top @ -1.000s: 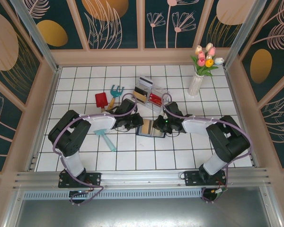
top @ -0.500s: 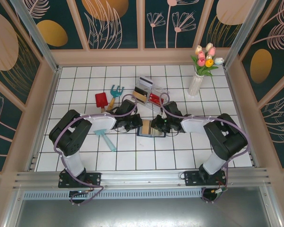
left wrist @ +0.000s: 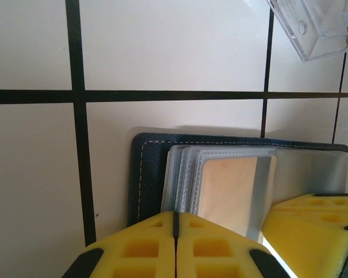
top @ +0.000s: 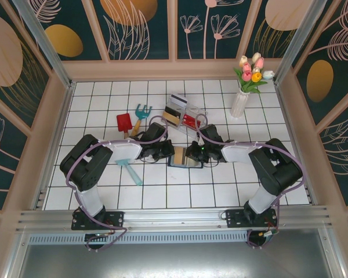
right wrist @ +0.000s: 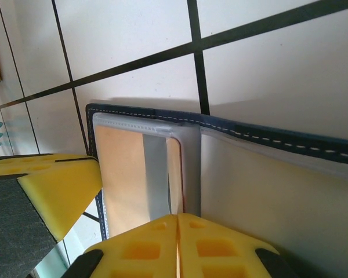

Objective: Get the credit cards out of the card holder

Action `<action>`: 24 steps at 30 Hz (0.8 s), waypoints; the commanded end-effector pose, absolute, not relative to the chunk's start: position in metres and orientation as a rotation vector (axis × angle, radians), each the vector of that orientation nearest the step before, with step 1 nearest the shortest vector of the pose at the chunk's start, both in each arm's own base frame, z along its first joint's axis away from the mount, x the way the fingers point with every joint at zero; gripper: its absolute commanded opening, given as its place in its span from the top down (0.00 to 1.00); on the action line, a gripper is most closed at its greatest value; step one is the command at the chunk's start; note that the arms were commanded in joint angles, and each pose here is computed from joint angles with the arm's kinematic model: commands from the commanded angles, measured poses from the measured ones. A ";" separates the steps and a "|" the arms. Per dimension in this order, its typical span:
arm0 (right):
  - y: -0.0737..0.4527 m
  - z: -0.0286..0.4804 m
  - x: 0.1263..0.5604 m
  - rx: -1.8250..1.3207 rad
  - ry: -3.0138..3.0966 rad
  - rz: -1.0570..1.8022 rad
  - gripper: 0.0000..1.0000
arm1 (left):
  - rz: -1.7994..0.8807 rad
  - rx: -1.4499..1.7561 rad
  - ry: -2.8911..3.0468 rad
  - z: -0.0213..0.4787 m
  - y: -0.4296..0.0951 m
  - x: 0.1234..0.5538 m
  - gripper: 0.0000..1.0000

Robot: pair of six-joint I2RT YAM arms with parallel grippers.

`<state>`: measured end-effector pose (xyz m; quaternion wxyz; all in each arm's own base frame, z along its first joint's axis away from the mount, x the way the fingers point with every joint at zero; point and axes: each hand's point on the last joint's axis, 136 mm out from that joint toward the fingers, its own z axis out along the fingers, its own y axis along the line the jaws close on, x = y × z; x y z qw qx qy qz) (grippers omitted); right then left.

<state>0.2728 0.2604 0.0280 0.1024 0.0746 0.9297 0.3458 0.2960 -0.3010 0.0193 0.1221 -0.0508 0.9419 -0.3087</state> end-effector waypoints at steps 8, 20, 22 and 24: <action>0.246 0.019 0.269 0.222 2.777 0.950 0.88 | -0.679 -0.174 2.910 -0.027 -0.266 0.265 0.95; 0.245 0.021 0.269 0.216 2.764 0.965 0.87 | -0.667 -0.160 2.924 -0.031 -0.265 0.264 0.95; 0.243 0.023 0.270 0.222 2.756 0.956 0.87 | -0.655 -0.159 2.926 -0.031 -0.263 0.263 0.95; 0.242 0.027 0.270 0.219 2.746 0.964 0.87 | -0.658 -0.159 2.916 -0.028 -0.264 0.266 0.95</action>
